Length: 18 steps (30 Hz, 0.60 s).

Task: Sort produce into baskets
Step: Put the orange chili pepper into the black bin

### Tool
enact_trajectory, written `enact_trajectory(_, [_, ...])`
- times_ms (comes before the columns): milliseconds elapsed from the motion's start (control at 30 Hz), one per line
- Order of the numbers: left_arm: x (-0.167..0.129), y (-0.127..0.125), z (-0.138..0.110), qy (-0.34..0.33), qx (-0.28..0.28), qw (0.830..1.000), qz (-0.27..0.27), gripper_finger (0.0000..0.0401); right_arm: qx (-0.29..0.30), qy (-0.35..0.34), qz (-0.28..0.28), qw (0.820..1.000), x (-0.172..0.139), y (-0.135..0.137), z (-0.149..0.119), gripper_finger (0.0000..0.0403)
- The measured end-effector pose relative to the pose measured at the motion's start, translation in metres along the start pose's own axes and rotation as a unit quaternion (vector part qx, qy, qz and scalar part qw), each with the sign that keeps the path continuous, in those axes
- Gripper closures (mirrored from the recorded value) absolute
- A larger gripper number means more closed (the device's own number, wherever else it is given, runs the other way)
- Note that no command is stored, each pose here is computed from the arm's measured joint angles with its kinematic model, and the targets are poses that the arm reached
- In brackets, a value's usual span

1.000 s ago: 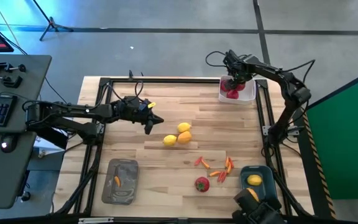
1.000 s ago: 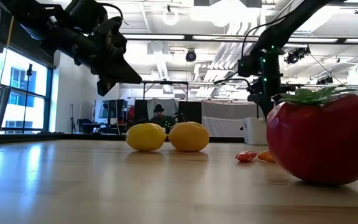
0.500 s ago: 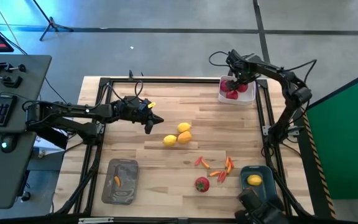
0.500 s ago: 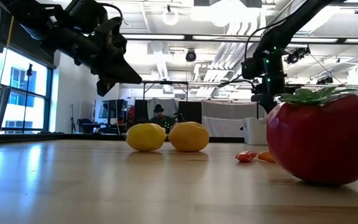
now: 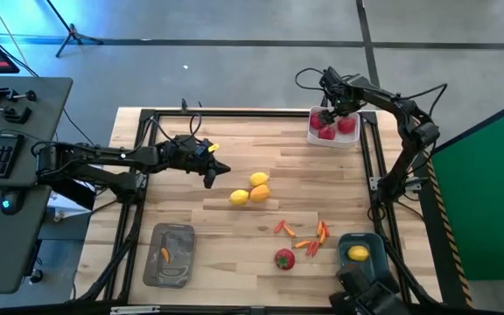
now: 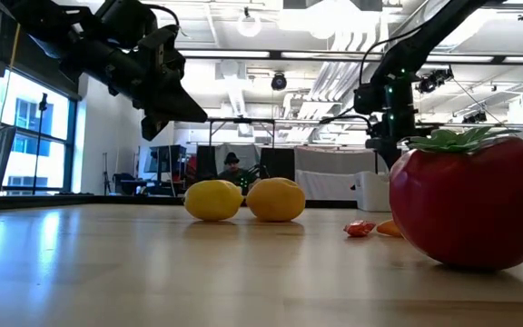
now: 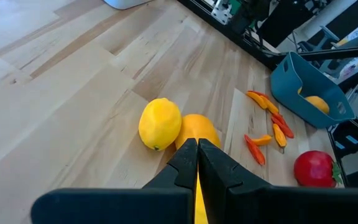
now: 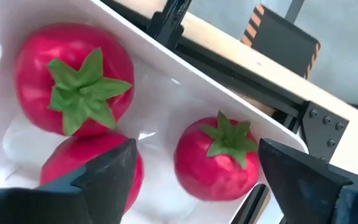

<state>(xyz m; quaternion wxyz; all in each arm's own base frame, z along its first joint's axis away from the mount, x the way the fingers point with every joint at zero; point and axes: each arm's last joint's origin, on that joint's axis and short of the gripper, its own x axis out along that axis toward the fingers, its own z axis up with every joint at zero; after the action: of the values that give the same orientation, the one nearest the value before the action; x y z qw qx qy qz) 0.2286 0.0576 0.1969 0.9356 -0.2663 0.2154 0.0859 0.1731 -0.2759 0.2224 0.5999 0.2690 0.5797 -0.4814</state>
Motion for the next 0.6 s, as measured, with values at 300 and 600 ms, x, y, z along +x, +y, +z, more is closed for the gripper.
enact_trajectory(300, [0.0, 0.0, -0.001, 0.003, 0.003, 1.0, 0.001, 0.0401, -0.003, -0.142, 0.077, 0.987, -0.081, 0.024, -0.022, 0.0377])
enact_trajectory(600, [-0.001, 0.004, -0.008, 0.041, 0.009, 0.999, 0.017, 0.0401, 0.019, -0.161, 0.181, 0.97, -0.121, 0.101, -0.084, 0.0395])
